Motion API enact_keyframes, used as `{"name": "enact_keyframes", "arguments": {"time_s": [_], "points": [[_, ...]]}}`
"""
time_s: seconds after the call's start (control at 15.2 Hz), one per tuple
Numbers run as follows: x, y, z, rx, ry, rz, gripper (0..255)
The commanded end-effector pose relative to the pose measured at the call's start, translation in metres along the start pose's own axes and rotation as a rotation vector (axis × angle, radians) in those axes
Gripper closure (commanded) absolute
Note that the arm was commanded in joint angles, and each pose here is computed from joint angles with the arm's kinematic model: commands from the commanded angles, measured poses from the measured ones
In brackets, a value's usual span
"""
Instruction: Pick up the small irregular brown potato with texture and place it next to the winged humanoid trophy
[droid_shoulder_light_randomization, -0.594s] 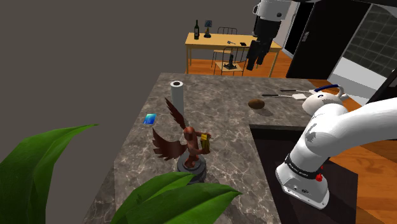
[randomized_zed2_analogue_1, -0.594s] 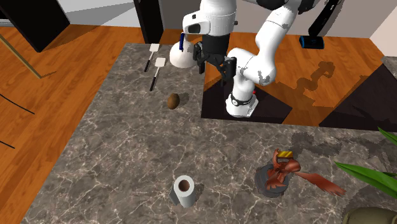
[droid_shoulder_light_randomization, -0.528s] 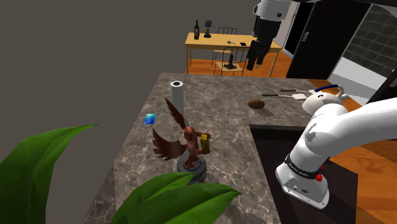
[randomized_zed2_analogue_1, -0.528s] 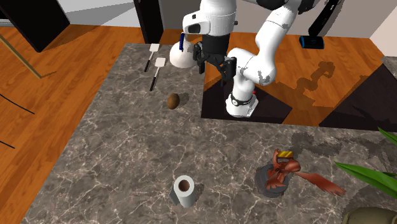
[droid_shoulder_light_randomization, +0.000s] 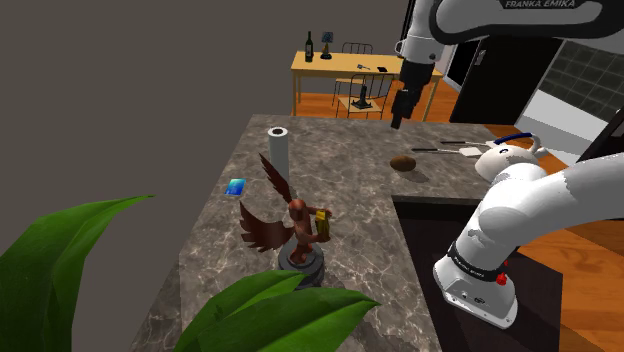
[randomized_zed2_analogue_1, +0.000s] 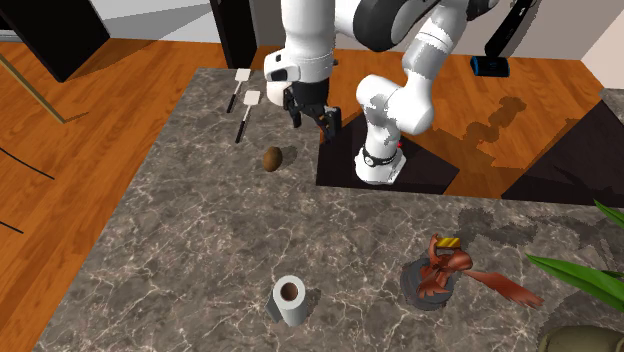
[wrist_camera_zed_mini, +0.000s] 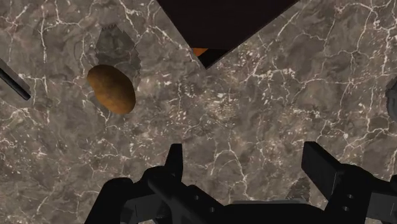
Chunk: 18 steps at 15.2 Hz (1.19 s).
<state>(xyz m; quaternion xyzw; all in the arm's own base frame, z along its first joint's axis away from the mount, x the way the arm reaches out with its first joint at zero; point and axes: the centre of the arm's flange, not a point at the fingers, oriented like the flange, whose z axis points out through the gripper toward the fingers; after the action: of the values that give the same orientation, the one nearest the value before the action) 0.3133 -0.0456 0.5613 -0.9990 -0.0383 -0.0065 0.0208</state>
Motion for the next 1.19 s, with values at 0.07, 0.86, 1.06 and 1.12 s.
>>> {"name": "enact_keyframes", "arguments": {"time_s": [0.07, 0.86, 1.06, 1.12], "points": [[0.004, 0.029, 0.027, 0.000, -0.017, -0.023, 0], [0.017, 0.138, 0.142, 0.000, -0.087, -0.106, 0], [0.020, 0.166, 0.171, 0.001, -0.104, -0.127, 0], [0.021, 0.175, 0.180, 0.001, -0.110, -0.134, 0]]}}
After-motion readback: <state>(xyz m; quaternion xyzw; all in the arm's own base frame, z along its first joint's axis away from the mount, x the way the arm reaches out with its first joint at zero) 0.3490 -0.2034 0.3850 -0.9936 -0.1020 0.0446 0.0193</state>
